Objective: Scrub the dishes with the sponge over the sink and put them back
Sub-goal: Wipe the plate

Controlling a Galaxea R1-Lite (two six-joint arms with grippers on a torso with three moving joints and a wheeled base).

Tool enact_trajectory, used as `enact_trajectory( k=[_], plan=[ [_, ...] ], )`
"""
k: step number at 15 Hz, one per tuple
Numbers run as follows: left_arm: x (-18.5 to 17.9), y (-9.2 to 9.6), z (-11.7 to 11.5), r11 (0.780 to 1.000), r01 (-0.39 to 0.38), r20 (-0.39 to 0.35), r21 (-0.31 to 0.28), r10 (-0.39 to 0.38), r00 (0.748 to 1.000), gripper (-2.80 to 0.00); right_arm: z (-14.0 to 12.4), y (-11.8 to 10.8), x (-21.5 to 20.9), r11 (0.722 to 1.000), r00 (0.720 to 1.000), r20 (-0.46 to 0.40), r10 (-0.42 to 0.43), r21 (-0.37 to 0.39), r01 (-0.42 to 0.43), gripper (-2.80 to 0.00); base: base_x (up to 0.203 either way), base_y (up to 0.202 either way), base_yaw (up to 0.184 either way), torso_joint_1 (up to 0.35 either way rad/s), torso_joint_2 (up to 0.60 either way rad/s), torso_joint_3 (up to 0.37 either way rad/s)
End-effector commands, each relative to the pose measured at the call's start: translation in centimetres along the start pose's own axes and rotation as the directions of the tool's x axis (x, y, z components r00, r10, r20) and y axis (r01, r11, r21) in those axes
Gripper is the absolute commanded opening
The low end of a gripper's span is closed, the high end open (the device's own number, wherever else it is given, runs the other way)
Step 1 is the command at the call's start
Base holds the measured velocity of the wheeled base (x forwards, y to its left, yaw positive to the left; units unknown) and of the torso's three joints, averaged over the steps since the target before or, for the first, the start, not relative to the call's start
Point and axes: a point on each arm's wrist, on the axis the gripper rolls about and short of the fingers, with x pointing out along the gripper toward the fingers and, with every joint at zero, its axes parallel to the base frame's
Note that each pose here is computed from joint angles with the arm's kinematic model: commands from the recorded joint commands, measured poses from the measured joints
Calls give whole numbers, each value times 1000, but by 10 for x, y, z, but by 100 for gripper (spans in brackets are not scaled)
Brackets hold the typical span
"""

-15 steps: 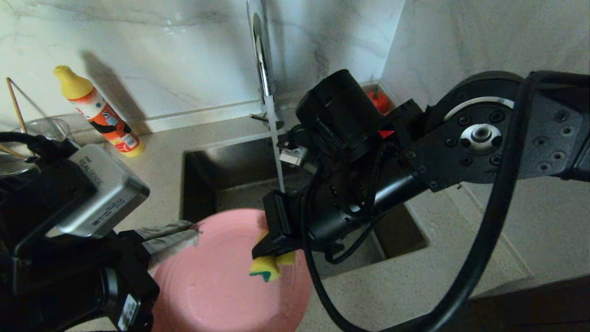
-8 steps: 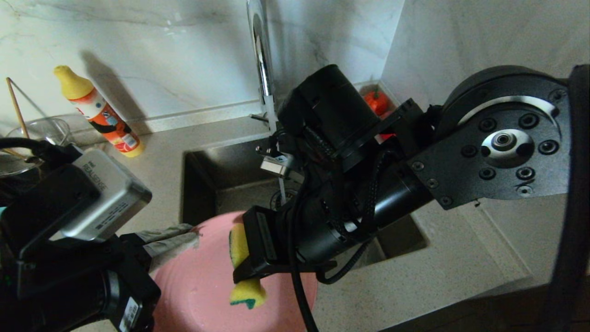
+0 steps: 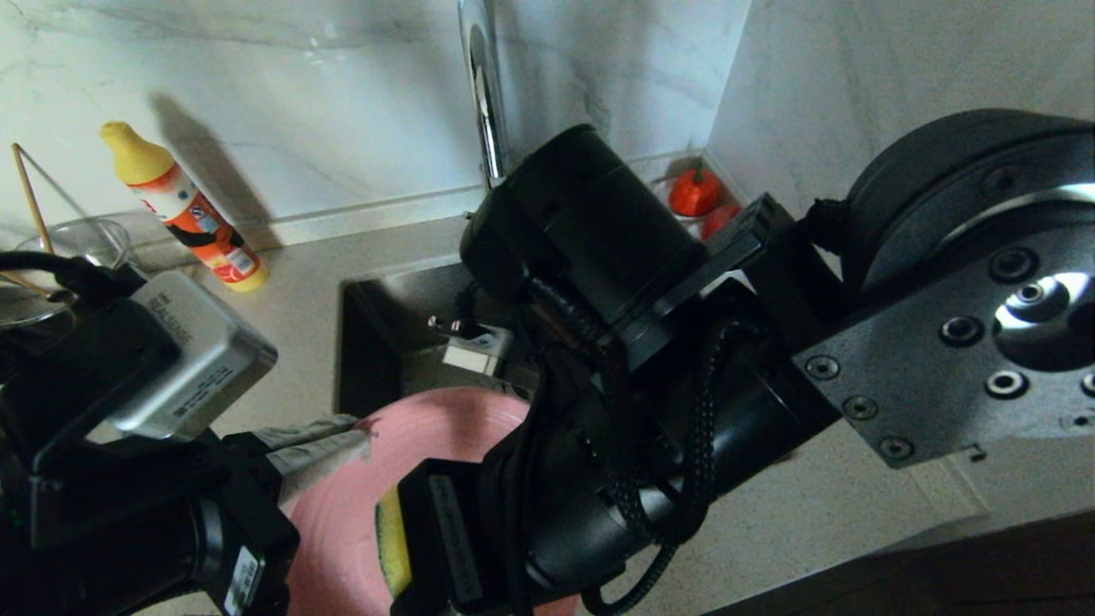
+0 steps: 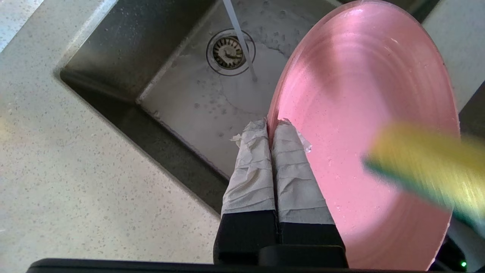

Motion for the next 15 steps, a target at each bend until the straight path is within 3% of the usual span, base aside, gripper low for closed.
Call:
enact_trajectory(
  k=[1, 5, 10, 15],
  plan=[
    [0, 1, 1, 1000, -7, 9, -10, 7, 1000, -280, -2, -1, 14, 1000, 999, -39, -8, 11, 8, -280, 0, 0, 0, 0, 0, 0],
    [0, 4, 4, 998, -25, 26, -55, 27, 999, -280, -8, 0, 17, 999, 995, -94, 14, 47, -9, -280, 0, 0, 0, 0, 0, 0],
    [-1, 10, 15, 993, -45, 61, -108, 52, 997, -280, -6, -10, 32, 997, 992, -122, -17, 71, 26, -280, 0, 0, 0, 0, 0, 0],
    [-1, 10, 16, 993, -44, 65, -112, 52, 997, -280, 5, -26, 32, 992, 994, -101, -45, 109, 56, -280, 0, 0, 0, 0, 0, 0]
  ],
)
